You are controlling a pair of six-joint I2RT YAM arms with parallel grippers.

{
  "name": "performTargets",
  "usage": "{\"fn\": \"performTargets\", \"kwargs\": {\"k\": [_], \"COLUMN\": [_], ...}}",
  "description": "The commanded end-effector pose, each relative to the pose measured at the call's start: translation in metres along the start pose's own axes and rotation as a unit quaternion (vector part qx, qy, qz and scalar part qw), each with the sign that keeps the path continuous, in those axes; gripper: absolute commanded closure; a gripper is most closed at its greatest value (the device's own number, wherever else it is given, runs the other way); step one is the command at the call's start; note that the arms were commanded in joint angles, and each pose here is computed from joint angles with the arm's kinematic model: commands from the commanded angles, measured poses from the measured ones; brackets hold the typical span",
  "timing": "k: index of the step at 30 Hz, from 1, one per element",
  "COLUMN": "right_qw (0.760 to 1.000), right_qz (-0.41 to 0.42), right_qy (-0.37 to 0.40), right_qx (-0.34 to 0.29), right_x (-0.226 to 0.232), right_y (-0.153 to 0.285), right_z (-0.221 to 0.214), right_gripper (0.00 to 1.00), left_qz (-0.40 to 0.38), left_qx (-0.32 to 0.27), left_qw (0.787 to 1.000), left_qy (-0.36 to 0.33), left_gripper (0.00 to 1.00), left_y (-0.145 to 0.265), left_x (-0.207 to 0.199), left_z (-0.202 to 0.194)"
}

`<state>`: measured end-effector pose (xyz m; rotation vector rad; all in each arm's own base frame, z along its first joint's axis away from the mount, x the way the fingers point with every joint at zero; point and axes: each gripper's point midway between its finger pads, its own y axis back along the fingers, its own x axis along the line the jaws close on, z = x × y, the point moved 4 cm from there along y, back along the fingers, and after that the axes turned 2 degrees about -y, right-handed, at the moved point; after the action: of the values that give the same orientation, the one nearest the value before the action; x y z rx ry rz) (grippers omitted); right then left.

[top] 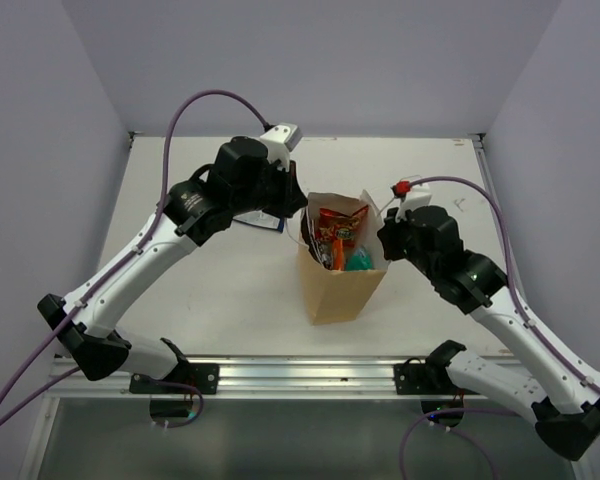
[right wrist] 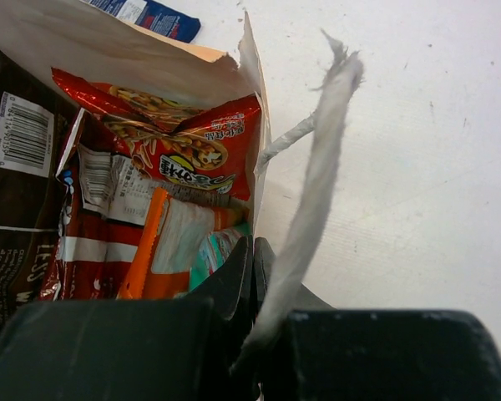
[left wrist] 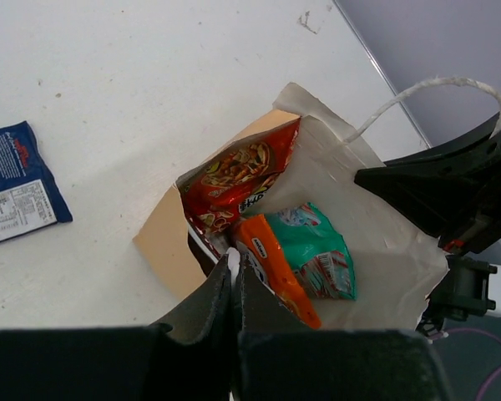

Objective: Place the snacks into the paper bag
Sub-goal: Adjust the paper bag at the center of the board.

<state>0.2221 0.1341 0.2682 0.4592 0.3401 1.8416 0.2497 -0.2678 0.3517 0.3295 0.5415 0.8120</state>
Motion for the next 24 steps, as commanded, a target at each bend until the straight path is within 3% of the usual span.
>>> {"fn": "performTargets", "kwargs": {"k": [1,5,10,17,22,24], "right_qw": [0.997,0.996,0.994,0.996,0.996,0.995], "right_qz": [0.012,-0.004,-0.025,-0.032,-0.028,-0.024], "right_qy": [-0.015,-0.002,0.022,0.057,0.061,0.063], "right_qx": [-0.071,-0.093,-0.100,-0.061,-0.066,-0.068], "right_x": [0.004,-0.003,-0.012,-0.014,-0.015,-0.013], "right_y": [0.023,0.033,0.037,0.025,0.028,0.029], "right_z": [0.041,0.052,0.054,0.038,0.038,0.039], "right_gripper": [1.00,1.00,1.00,1.00,1.00,1.00], "left_qz": [-0.007,-0.003,-0.041,0.001,0.061,0.071], "left_qx": [-0.069,-0.088,-0.074,-0.094,-0.152,-0.164], "left_qw": [0.998,0.996,0.996,0.996,0.987,0.984], "left_qy": [-0.010,-0.013,-0.012,-0.007,-0.007,-0.004], "left_gripper": [0.97,0.91,0.82,0.29,0.11,0.09], "left_y": [0.010,0.010,-0.001,0.010,0.035,0.041], "left_x": [-0.002,0.001,-0.005,0.014,0.032,0.038], "left_z": [0.029,0.040,0.027,0.021,0.042,0.045]}}
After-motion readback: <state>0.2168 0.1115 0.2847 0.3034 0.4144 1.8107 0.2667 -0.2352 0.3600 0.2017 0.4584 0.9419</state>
